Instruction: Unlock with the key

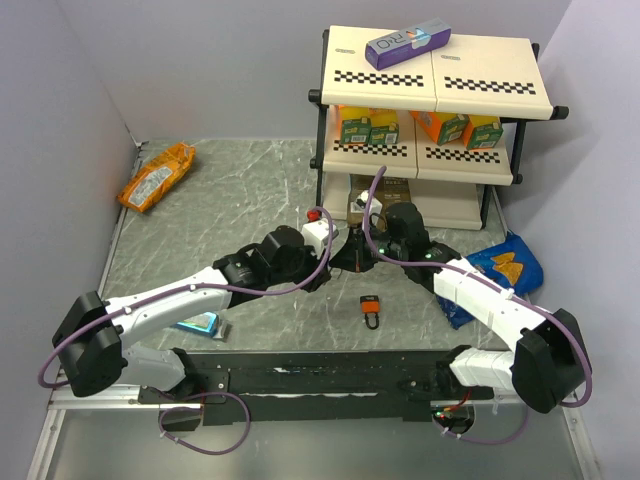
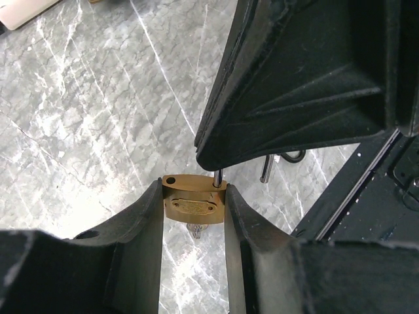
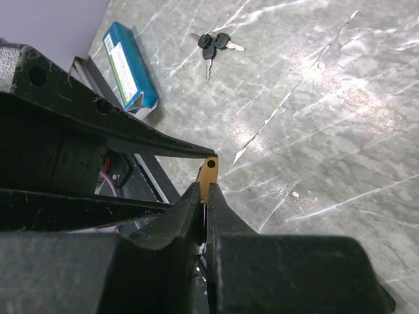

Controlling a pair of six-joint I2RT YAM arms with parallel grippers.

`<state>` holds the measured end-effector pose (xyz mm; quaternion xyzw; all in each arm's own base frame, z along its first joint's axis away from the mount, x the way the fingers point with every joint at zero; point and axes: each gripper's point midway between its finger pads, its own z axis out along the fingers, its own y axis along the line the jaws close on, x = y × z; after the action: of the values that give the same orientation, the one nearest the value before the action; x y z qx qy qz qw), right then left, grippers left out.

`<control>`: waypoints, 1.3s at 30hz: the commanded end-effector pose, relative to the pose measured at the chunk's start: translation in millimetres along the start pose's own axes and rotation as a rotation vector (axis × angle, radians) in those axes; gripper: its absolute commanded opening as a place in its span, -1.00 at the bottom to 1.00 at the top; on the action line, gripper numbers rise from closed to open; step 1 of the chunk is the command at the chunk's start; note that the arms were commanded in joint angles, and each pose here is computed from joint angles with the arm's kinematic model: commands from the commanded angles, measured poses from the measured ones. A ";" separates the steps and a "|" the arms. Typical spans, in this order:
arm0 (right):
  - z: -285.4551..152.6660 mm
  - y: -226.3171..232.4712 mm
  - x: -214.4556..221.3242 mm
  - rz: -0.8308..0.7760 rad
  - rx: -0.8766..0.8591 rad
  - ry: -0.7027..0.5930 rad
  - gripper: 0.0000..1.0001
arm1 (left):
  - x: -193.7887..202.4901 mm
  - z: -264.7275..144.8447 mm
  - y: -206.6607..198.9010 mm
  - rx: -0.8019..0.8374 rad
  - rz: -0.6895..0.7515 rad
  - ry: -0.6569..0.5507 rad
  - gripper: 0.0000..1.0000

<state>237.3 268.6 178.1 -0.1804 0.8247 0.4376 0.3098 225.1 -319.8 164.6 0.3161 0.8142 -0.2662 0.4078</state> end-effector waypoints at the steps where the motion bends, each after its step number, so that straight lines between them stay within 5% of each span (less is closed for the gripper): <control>1: -1.1 8.1 -24.3 -0.003 0.008 -0.056 -1.00 | -23.8 0.1 2.8 -0.035 -0.010 -0.053 -0.98; 17: -37.5 -28.0 -37.4 0.070 0.129 -0.203 0.26 | 2.4 22.6 32.2 -0.101 -0.106 0.066 -0.98; 29: -63.1 -46.8 -33.1 0.078 0.163 -0.279 0.40 | 30.4 45.8 116.2 -0.260 -0.266 0.228 -0.98; 39: -69.8 -40.6 -29.5 0.052 0.114 -0.299 0.43 | 41.7 28.3 231.6 -0.422 -0.422 0.314 -0.98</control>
<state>258.8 187.5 188.9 -0.0591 0.8184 0.4017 0.4067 364.5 -196.1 70.6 0.1031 0.9467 -0.1223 0.2794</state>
